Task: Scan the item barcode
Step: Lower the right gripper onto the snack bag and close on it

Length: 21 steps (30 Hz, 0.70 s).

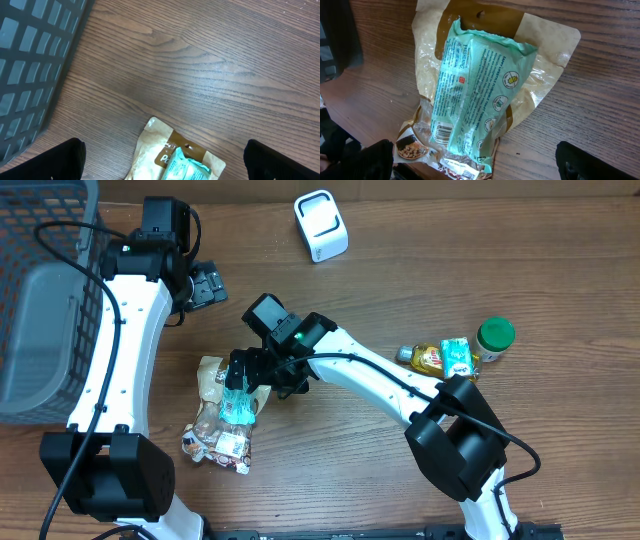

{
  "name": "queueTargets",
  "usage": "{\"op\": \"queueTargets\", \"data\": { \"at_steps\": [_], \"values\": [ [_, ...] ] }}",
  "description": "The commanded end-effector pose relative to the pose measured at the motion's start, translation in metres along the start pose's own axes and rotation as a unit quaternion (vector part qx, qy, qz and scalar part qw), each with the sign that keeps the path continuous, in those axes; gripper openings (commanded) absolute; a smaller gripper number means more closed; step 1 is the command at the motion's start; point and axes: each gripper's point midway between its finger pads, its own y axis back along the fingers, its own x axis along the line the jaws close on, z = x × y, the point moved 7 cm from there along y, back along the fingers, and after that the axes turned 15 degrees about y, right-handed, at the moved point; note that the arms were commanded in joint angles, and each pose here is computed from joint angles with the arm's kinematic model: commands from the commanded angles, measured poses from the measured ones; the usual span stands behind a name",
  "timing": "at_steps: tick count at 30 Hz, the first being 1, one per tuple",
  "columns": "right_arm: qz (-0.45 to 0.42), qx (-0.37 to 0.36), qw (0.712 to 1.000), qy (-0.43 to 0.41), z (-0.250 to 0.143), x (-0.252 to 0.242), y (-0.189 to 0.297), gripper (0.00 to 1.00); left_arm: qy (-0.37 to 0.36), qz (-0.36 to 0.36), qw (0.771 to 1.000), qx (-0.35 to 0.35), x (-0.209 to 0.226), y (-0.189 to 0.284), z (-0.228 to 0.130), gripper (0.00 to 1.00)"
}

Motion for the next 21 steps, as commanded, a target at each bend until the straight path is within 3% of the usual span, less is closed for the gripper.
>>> {"op": "queueTargets", "data": {
  "at_steps": [1,21],
  "values": [
    [0.001,-0.01,1.0,0.006,-0.0004,0.0049,0.0088,1.0,-0.005,-0.008,1.0,-0.007,-0.0003,0.0072,0.0024,1.0],
    [0.008,-0.018,1.0,0.01,0.0028,0.0072,0.0089,1.0,-0.005,-0.008,1.0,-0.007,-0.0003,0.0072,0.0024,1.0]
  ]
}}
